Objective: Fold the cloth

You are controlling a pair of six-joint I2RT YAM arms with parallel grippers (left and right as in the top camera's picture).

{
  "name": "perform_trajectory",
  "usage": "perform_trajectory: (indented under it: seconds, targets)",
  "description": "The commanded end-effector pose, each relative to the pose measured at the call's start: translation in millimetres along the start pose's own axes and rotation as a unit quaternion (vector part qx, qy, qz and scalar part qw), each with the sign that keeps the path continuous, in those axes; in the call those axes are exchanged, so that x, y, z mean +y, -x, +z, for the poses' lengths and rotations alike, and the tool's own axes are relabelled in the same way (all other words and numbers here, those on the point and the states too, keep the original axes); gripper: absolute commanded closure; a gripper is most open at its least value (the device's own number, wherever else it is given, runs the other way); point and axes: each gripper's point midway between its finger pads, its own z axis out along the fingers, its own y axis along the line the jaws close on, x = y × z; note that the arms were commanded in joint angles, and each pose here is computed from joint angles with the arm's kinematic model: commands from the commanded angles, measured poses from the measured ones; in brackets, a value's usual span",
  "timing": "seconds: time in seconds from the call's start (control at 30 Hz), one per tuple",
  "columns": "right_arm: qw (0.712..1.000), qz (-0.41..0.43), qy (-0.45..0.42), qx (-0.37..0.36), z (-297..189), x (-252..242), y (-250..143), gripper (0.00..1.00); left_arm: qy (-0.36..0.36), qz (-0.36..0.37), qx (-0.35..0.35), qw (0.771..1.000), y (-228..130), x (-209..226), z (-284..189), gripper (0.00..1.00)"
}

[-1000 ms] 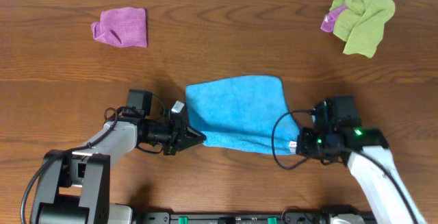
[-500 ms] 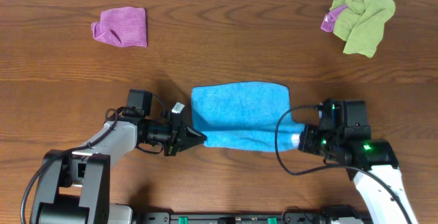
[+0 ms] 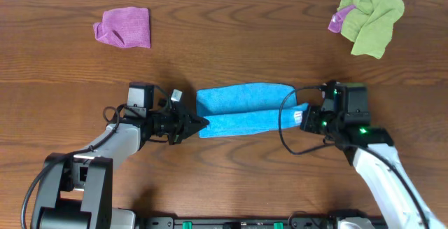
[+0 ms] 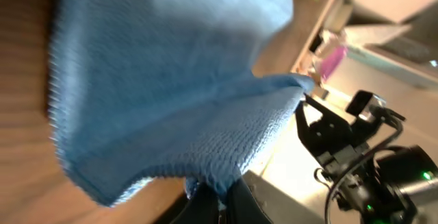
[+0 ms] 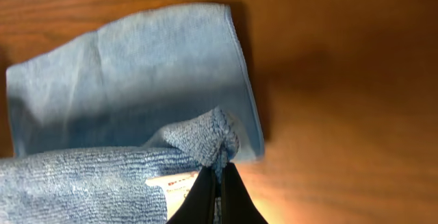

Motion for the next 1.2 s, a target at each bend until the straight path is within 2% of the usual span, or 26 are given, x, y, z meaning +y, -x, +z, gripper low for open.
perform_trajectory:
  seconds: [0.0,0.27,0.57,0.83,1.0,1.03,1.13,1.17]
  targets:
    - [1.000,0.003,-0.007,-0.001,11,-3,3,0.98,0.028,0.006,-0.061,0.998,24,4,-3,0.94]
    - [1.000,-0.001,0.000,-0.022,31,-3,18,0.99,0.033,0.035,-0.130,0.990,51,-3,-8,0.94]
    - [0.999,-0.024,0.017,-0.038,49,12,26,0.99,0.040,0.051,-0.172,0.983,66,-7,-11,0.94]
    - [0.998,-0.027,0.034,-0.049,62,26,29,0.99,0.046,0.077,-0.190,0.978,71,-11,-7,0.94]
    - [0.998,-0.026,0.034,-0.048,62,26,30,0.99,0.051,0.074,-0.171,0.981,63,-7,-4,0.94]
    - [0.998,-0.025,0.034,-0.047,62,27,30,0.99,0.060,0.070,-0.166,0.982,61,-2,-4,0.93]
    - [0.998,-0.025,0.033,-0.043,61,27,30,0.99,0.083,0.051,-0.155,0.983,55,13,-4,0.77]
    - [0.998,-0.025,0.033,-0.043,61,27,30,0.99,0.085,0.050,-0.154,0.983,54,13,-4,0.76]
